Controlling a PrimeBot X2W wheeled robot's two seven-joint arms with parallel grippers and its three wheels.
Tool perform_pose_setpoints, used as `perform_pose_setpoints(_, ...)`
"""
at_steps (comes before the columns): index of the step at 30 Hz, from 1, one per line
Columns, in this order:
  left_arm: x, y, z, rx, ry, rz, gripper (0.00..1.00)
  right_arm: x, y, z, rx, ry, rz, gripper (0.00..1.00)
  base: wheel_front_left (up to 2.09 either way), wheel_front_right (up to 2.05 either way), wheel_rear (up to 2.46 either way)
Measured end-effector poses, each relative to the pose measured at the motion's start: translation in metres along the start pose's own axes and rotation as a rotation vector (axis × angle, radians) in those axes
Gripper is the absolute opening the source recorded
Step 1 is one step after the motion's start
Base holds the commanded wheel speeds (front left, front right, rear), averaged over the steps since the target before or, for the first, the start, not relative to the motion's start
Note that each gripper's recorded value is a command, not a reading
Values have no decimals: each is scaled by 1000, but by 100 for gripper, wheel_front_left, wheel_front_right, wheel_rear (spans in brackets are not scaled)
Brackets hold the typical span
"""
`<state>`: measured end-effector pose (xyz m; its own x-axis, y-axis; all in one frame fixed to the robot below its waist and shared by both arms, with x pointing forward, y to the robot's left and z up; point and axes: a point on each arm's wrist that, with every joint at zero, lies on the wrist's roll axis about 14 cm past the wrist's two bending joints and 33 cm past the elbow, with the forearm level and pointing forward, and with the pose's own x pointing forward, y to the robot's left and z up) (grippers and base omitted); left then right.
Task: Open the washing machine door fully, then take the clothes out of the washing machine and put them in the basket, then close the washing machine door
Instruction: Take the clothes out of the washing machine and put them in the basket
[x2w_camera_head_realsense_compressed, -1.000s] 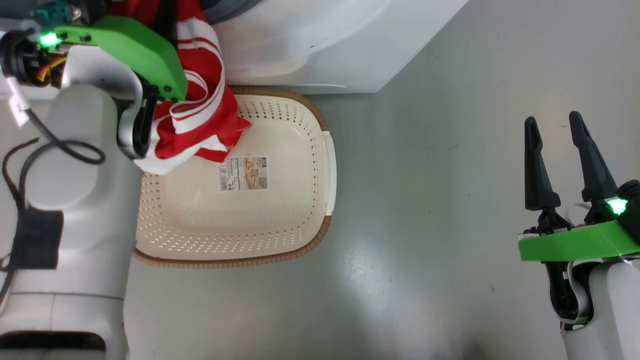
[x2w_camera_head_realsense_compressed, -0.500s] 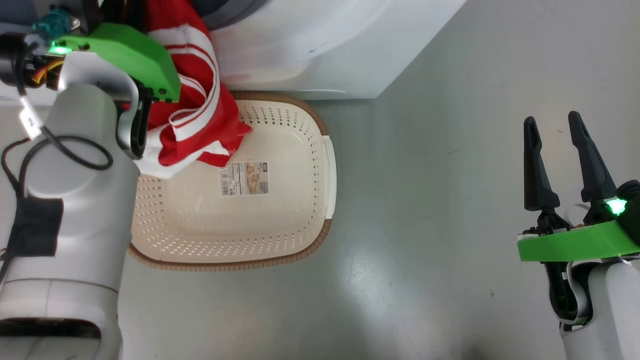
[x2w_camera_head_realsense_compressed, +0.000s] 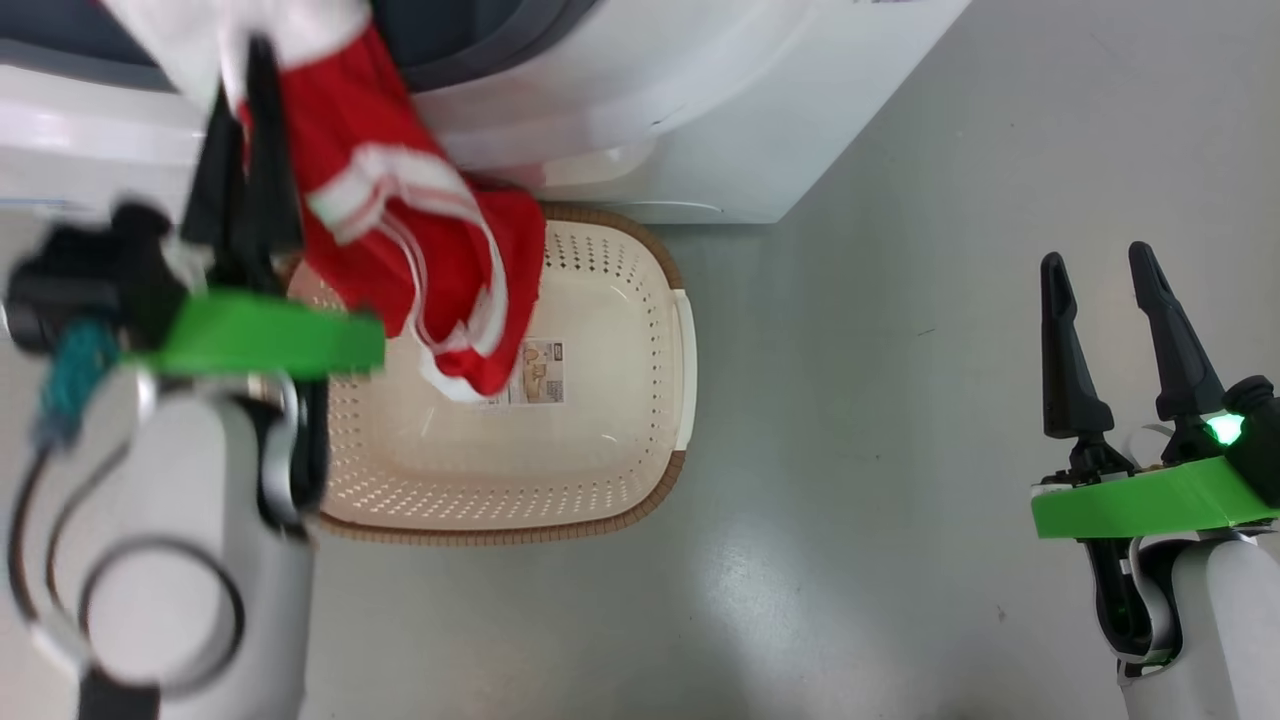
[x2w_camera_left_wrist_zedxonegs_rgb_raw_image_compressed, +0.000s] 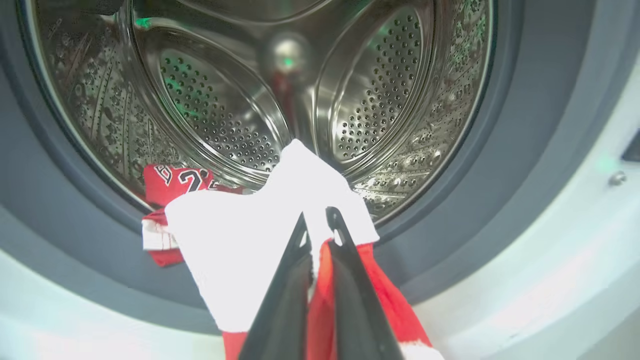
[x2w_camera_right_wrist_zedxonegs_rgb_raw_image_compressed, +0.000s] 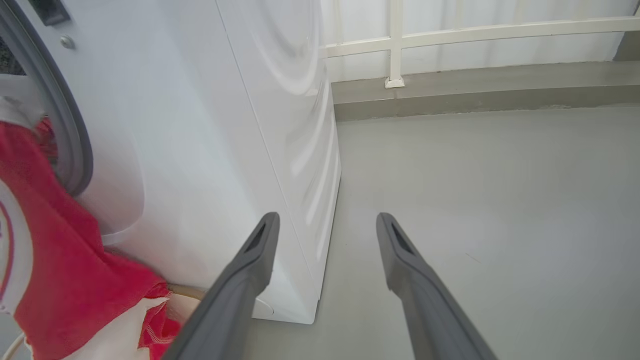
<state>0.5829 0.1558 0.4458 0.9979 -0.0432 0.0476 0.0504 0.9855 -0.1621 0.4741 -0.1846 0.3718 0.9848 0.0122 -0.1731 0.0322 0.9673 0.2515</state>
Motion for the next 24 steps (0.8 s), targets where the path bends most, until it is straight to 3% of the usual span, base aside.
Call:
perform_pose_setpoints(9, -53, 10, -27, -31, 74, 57, 0, 2, 1, -5, 1, 10, 4, 100, 0, 0, 0)
perform_pose_setpoints(14, -71, 5, -65, -92, 185, 72, 0, 3, -1, -13, 1, 29, 1, 100, 0, 0, 0)
perform_pose_setpoints(24, -96, 0, -163, -77, 481, 53, 0, 10, -14, -22, -9, 38, -27, 100, 0, 0, 0)
